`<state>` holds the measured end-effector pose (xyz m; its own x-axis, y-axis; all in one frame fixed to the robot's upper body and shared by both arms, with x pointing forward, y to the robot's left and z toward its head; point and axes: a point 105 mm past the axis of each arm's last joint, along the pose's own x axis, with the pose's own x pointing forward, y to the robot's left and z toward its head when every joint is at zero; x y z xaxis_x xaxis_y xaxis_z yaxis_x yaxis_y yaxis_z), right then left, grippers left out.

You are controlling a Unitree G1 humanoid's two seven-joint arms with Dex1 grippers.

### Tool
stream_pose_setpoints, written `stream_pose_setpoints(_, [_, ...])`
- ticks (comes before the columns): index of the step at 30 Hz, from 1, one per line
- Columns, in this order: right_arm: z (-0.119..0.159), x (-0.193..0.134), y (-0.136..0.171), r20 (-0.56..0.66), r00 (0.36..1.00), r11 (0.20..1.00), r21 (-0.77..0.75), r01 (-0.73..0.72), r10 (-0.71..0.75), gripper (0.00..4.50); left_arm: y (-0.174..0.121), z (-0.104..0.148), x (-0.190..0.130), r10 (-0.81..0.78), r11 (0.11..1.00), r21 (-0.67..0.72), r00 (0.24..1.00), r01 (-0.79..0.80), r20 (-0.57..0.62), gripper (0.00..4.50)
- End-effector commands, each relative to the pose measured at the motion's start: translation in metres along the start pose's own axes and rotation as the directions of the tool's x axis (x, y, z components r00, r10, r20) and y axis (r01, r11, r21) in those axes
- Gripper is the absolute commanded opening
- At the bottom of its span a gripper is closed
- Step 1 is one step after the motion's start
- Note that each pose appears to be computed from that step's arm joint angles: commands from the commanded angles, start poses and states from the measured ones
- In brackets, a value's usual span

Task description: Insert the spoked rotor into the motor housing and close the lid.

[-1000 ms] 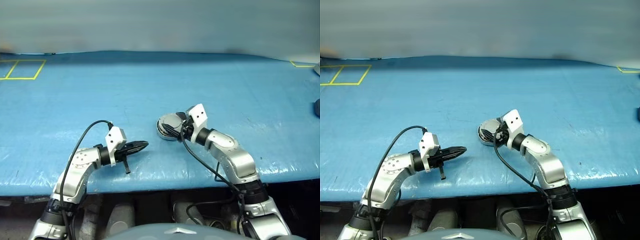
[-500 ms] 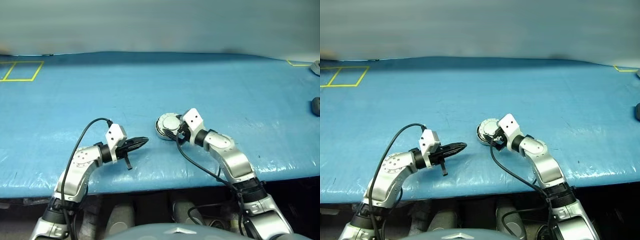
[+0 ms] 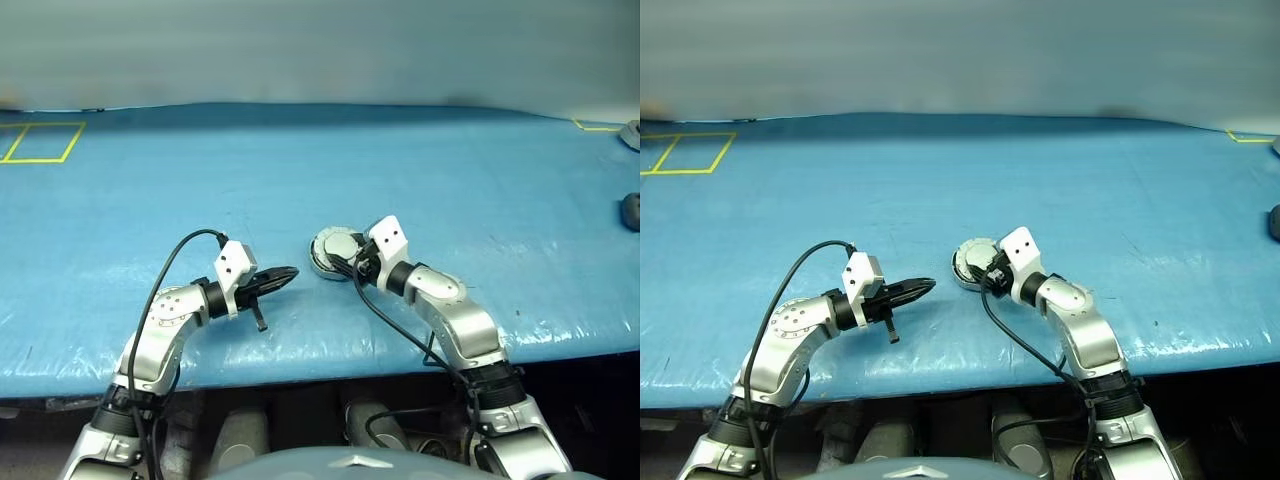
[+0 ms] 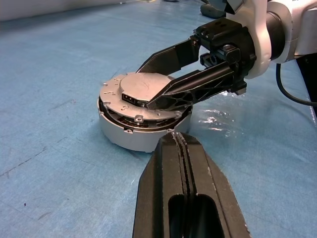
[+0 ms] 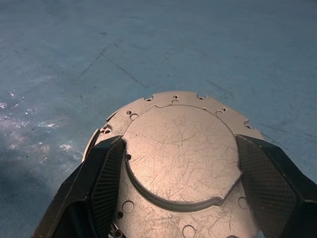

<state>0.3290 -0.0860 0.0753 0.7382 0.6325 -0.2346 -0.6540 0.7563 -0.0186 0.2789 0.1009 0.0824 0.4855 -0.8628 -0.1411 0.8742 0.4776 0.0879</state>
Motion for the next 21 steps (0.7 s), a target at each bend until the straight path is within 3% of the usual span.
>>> stream_pose_setpoints(1, [0.003, 0.003, -0.004, 0.005, 0.999, 0.999, 0.006, 0.035, -0.036, 3.21, 0.003, 0.012, 0.001, 0.002, 0.999, 0.034, 0.999, -0.004, 0.037, 0.0])
stream_pose_setpoints(5, [-0.001, 0.005, -0.004, -0.026, 0.998, 0.998, -0.001, 0.059, -0.059, 3.21, 0.004, 0.013, 0.001, 0.004, 0.999, 0.038, 0.999, -0.005, 0.039, 0.0])
stream_pose_setpoints(14, [0.021, 0.011, 0.002, -0.048, 0.994, 0.972, -0.22, 0.084, -0.097, 3.21, 0.003, 0.014, 0.003, -0.002, 0.999, 0.034, 0.999, 0.0, 0.044, 0.0])
stream_pose_setpoints(21, [0.033, 0.012, 0.01, -0.074, 0.995, 0.969, -0.242, 0.046, -0.065, 3.21, 0.003, 0.013, 0.006, 0.001, 1.0, 0.03, 0.999, -0.002, 0.049, 0.0])
